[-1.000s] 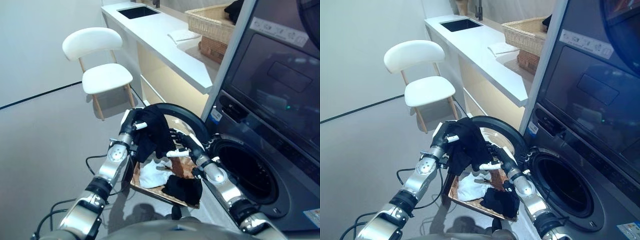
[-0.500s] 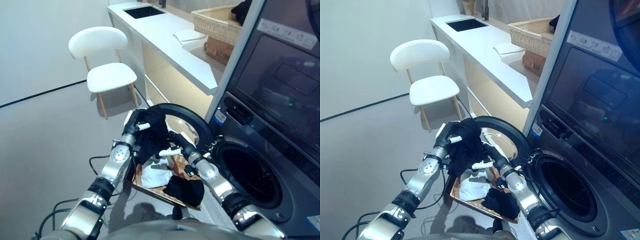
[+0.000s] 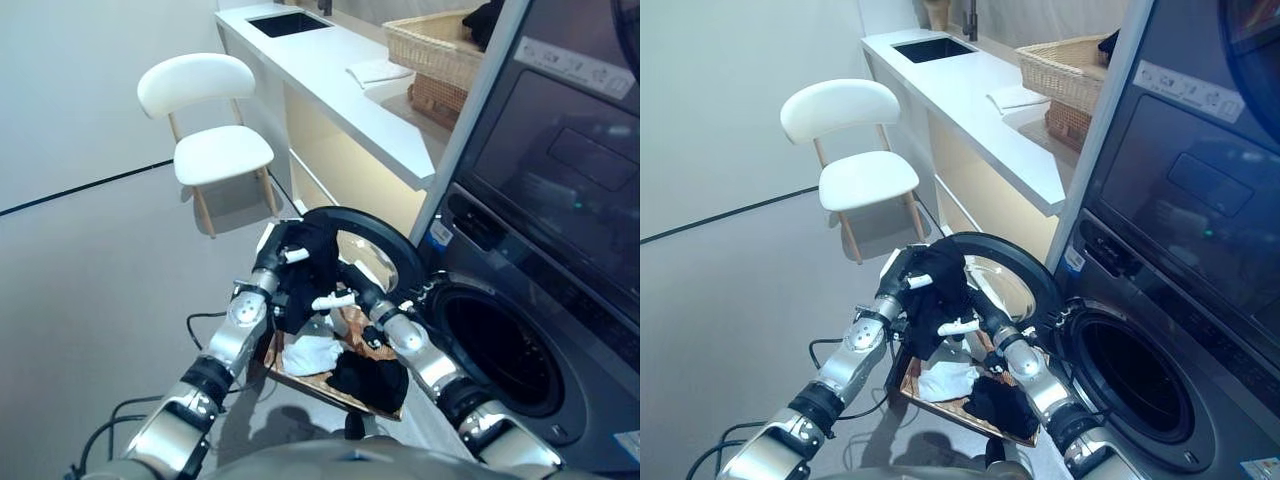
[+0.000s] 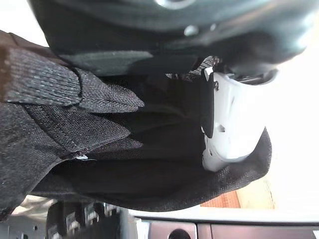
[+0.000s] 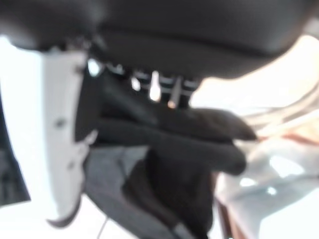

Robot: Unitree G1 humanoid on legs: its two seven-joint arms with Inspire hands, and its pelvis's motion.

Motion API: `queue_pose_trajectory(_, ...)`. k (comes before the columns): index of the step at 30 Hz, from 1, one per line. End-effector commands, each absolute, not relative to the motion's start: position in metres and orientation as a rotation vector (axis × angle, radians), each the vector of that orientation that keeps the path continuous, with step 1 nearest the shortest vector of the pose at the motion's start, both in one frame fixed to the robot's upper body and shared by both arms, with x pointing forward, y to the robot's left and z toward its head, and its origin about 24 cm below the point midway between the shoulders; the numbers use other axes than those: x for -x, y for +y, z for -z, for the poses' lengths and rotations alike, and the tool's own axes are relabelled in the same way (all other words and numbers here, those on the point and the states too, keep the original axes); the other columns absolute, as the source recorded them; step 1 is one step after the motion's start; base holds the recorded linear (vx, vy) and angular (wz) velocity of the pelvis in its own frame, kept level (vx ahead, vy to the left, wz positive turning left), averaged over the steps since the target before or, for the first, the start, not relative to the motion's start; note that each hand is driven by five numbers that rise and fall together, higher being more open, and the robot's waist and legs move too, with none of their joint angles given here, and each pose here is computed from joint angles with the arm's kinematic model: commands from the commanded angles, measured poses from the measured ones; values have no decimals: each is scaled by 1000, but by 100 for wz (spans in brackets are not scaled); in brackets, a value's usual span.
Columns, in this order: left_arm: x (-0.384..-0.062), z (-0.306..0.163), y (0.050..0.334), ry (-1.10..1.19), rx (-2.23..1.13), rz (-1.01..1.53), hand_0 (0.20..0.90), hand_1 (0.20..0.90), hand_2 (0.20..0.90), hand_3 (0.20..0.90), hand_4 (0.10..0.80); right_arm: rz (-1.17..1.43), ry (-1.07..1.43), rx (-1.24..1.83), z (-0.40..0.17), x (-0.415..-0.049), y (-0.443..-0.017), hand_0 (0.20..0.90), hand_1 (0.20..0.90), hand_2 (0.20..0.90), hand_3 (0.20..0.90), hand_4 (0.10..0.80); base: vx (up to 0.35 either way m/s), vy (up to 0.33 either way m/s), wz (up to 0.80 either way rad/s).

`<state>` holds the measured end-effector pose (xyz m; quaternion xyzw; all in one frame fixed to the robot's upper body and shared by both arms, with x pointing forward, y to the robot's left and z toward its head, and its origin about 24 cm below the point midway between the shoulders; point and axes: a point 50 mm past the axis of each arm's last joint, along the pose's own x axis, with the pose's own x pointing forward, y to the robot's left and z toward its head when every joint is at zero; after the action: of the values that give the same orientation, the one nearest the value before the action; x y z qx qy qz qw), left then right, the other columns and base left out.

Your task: Pick up the clothes and place them into the washing machine

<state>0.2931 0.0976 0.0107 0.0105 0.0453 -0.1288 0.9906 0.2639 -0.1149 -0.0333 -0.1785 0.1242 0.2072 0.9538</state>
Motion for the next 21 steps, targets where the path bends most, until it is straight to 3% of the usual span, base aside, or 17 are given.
queue_pose_trajectory(1, -322, -95, 61, -264, 62, 377, 200, 200, 200, 200, 300, -479, 61, 280, -7, -294, -78, 900, 900, 900, 900, 800, 0, 0, 0)
queue_pose_trajectory(21, -311, -98, 29, -238, 171, 516, 200, 200, 200, 200, 300, -573, 9, 226, -22, -291, -58, 900, 900, 900, 900, 800, 0, 0, 0)
